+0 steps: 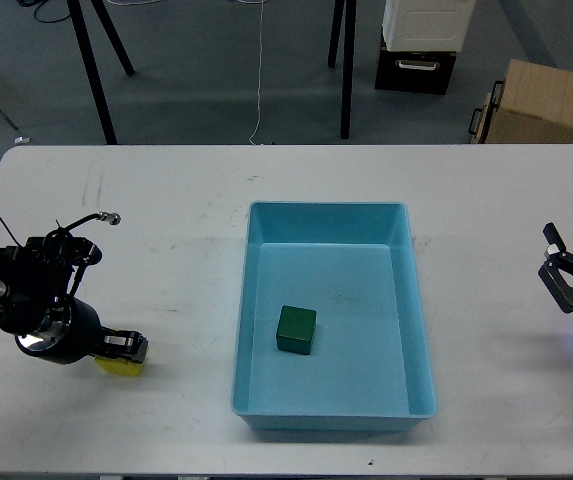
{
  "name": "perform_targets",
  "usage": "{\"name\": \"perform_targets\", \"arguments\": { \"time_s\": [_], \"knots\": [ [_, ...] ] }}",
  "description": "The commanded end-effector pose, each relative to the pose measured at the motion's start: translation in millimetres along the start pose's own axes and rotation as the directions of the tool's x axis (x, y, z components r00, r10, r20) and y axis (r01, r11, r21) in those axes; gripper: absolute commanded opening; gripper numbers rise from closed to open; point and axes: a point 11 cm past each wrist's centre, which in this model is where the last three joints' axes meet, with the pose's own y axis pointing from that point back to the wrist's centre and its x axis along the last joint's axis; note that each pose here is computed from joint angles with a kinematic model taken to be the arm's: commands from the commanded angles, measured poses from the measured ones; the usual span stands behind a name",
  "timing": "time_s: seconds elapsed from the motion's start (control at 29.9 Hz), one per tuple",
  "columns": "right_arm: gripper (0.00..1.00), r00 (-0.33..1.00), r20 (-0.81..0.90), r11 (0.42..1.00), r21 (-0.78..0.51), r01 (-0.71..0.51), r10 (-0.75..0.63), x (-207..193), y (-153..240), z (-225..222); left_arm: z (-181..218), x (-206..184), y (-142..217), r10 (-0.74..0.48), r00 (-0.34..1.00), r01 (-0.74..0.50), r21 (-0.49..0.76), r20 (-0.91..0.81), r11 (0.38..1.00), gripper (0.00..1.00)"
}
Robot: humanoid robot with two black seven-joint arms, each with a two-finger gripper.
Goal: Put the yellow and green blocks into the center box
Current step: 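Lift the yellow cube and carry it into the blue tray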
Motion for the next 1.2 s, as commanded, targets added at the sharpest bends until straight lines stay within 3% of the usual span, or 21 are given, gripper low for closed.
{"name": "perform_targets", "arguments": {
  "time_s": [0.0,0.13,0.3,0.43,0.53,0.97,1.07,1.17],
  "knots": [
    [1.0,1.0,0.001,1.0,0.001,-0.002,0.002,1,0,0,-3,0,2,0.009,1.0,-0.009,0.019,0.016,1.0,0.02],
    [1.0,1.0,0.0,1.0,0.003,-0.001,0.001,0,0,0,-6,15,18,0.071,0.997,-0.072,0.019,0.02,0.997,0.0],
    [1.0,1.0,0.002,1.0,0.001,0.002,-0.002,0,0,0,17,73,84,0.268,0.962,-0.267,-0.022,0.06,0.963,0.0],
    [1.0,1.0,-0.001,1.0,0.001,0.002,-0.002,-1,0,-1,67,106,134,0.35,0.934,-0.341,-0.114,0.075,0.933,0.0],
    [1.0,1.0,-0.005,1.0,0.002,0.0,0.0,0,0,-2,112,116,150,0.369,0.917,-0.346,-0.163,0.15,0.924,0.0],
    [1.0,1.0,-0.015,1.0,0.004,-0.008,0.008,1,1,-6,244,90,91,0.253,0.858,-0.177,-0.204,0.448,0.963,0.02],
    [1.0,1.0,-0.017,1.0,0.004,-0.008,0.008,1,1,-6,257,76,72,0.208,0.842,-0.134,-0.181,0.498,0.974,0.06],
    [1.0,1.0,-0.021,1.0,0.003,-0.01,0.01,1,1,-8,266,67,57,0.178,0.838,-0.096,-0.181,0.515,0.979,0.18]
  ]
}}
